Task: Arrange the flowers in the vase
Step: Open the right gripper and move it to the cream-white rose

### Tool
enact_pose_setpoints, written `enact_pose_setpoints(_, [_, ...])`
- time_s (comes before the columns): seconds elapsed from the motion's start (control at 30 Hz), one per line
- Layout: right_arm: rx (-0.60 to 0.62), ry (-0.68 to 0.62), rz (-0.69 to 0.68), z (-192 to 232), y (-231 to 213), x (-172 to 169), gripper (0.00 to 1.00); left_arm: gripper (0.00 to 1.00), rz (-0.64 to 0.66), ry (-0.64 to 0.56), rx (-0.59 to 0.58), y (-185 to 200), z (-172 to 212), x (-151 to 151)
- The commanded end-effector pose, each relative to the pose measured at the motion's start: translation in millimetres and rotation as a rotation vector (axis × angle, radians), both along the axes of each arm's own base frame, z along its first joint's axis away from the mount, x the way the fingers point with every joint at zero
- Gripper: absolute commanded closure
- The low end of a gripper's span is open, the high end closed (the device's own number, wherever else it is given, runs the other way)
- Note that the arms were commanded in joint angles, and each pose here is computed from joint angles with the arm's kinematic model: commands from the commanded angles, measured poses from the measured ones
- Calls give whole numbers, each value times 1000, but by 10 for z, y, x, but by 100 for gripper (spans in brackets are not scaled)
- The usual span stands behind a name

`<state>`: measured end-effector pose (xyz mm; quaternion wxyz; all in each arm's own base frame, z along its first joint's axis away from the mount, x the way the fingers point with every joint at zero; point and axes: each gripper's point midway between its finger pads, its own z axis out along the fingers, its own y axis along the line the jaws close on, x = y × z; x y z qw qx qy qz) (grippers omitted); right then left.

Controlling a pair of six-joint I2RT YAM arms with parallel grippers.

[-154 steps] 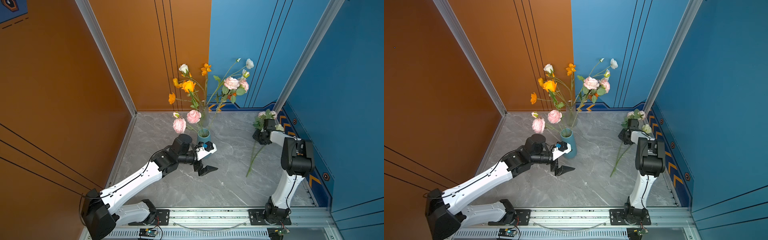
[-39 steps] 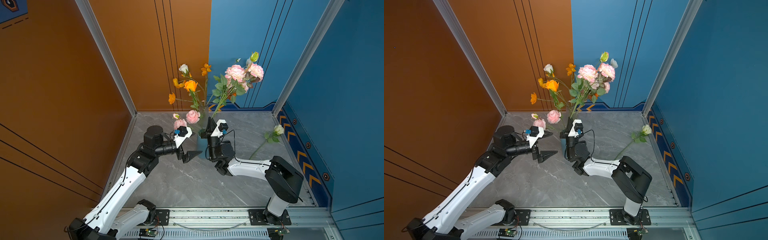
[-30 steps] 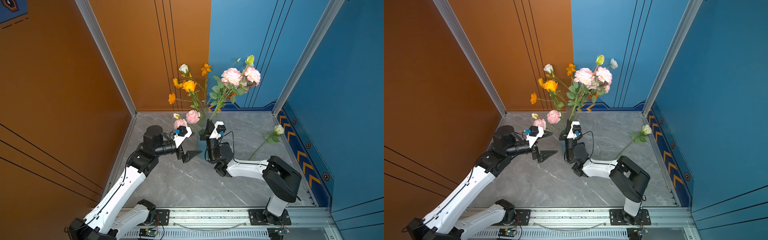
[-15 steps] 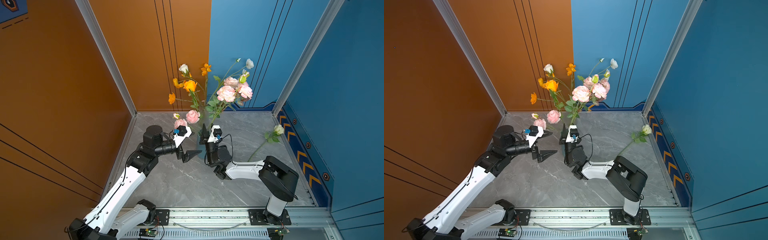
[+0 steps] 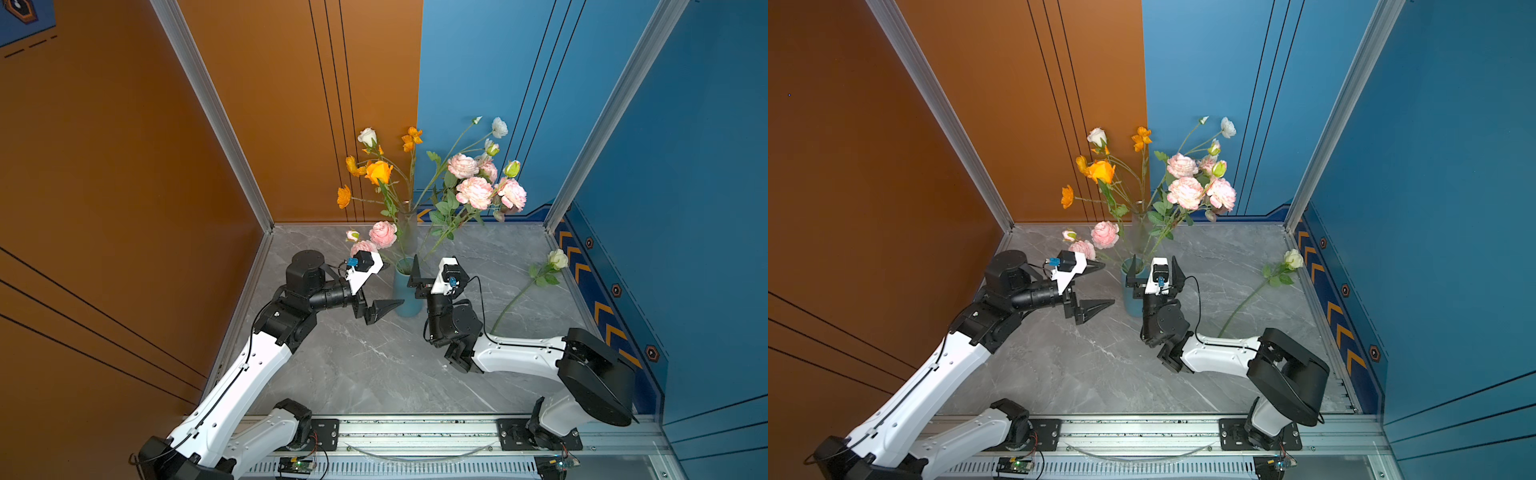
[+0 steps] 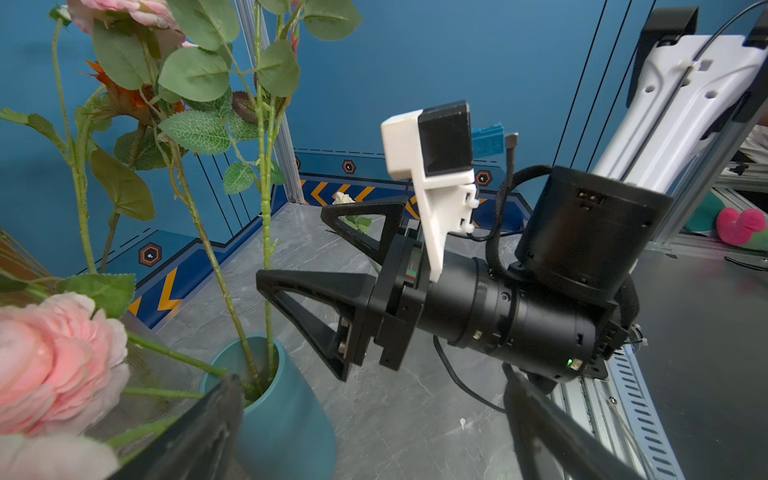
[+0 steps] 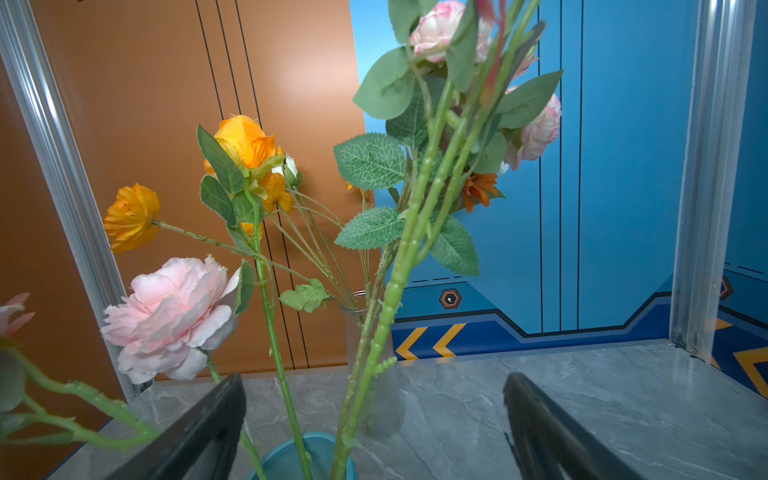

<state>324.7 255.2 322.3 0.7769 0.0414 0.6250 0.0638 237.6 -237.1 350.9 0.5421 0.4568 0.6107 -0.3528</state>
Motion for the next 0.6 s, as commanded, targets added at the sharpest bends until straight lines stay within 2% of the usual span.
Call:
enact_pose_setpoints(0.0, [-78, 131, -25, -81, -87, -21, 2, 2, -9, -13, -17, 13, 92, -4])
enact_pose_setpoints(0.13, [-122, 273, -19, -205, -346, -103, 1, 2, -10, -6, -14, -5, 76, 6])
enact_pose_setpoints(0.23, [-100, 414, -35, -423, -718, -139, 1, 2, -13, 19, -4, -76, 7, 24])
enact_pose_setpoints(0.43, [31, 669, -147, -978, -1642, -174, 3, 2, -51, 74, 67, -456, -305, -52])
enact_pose_setpoints(0.5, [99, 759, -180, -1181, -1906, -153, 7, 2, -40, 81, 119, -572, -452, -61])
enact_pose_setpoints(0.57, [202, 863, -197, -1403, -2147, -93, 13, 2, -30, 107, 224, -669, -744, -97])
